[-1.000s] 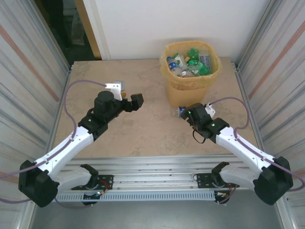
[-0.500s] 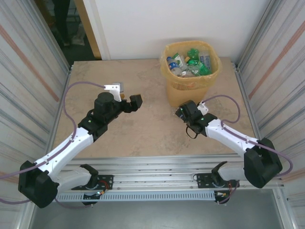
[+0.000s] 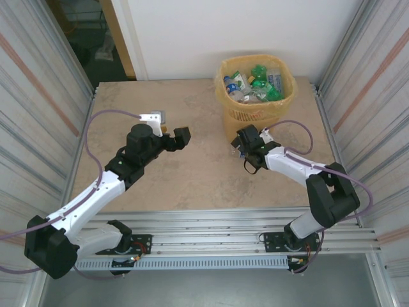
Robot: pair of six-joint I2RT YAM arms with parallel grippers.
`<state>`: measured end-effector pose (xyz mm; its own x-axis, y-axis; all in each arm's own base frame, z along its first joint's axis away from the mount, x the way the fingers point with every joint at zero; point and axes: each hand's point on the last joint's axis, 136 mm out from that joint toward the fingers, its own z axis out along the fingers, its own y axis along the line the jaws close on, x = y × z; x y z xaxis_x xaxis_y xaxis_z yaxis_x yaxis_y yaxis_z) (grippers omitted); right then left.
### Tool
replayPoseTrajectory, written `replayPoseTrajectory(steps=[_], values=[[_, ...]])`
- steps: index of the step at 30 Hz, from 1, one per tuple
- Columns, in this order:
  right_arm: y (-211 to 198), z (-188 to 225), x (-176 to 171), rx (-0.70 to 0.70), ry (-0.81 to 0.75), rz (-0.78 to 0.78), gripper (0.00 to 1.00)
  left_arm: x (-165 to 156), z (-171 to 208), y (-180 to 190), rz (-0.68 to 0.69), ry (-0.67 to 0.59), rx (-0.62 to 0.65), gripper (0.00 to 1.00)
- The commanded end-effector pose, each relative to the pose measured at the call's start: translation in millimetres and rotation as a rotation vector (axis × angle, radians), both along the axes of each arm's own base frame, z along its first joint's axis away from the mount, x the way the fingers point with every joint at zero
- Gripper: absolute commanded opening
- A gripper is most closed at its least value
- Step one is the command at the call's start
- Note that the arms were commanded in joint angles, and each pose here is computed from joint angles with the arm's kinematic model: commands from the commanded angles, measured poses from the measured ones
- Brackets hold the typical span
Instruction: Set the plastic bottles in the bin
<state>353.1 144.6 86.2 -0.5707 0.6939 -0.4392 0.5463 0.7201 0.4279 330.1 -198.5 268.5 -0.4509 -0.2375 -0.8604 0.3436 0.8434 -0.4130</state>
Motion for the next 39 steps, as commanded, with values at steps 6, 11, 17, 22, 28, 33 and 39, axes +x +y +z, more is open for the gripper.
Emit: replayPoseTrajectory(steps=[6, 11, 17, 22, 28, 33, 39], values=[[2.9, -16.0, 14.7, -0.007, 0.039, 0.004, 0.98, 0.4, 1.9, 3.0, 0.009, -0.002, -0.014, 0.99], [0.0, -27.8, 17.7, -0.04, 0.068, 0.021, 0.98, 0.1, 2.9, 3.1, 0.008, -0.005, -0.015, 0.99], [-4.0, -40.6, 17.9, -0.069, 0.104, 0.021, 0.98, 2.1, 3.9, 1.7, 0.004, -0.004, -0.017, 0.99], [-8.0, -47.9, 18.1, -0.075, 0.124, 0.02, 0.98, 2.8, 2.9, -0.5, -0.004, 0.001, -0.019, 0.99], [-13.0, -57.1, 14.8, -0.083, 0.152, 0.018, 0.98, 3.6, 2.5, -2.2, -0.008, 0.005, -0.023, 0.99], [-18.7, -60.5, 9.2, -0.089, 0.161, 0.013, 0.99, 3.4, 0.7, -2.9, -0.009, 0.012, -0.028, 0.99], [-26.1, -53.4, 1.1, -0.1, 0.149, 0.008, 0.95, 3.1, -0.2, -2.8, -0.008, 0.017, -0.038, 0.99]])
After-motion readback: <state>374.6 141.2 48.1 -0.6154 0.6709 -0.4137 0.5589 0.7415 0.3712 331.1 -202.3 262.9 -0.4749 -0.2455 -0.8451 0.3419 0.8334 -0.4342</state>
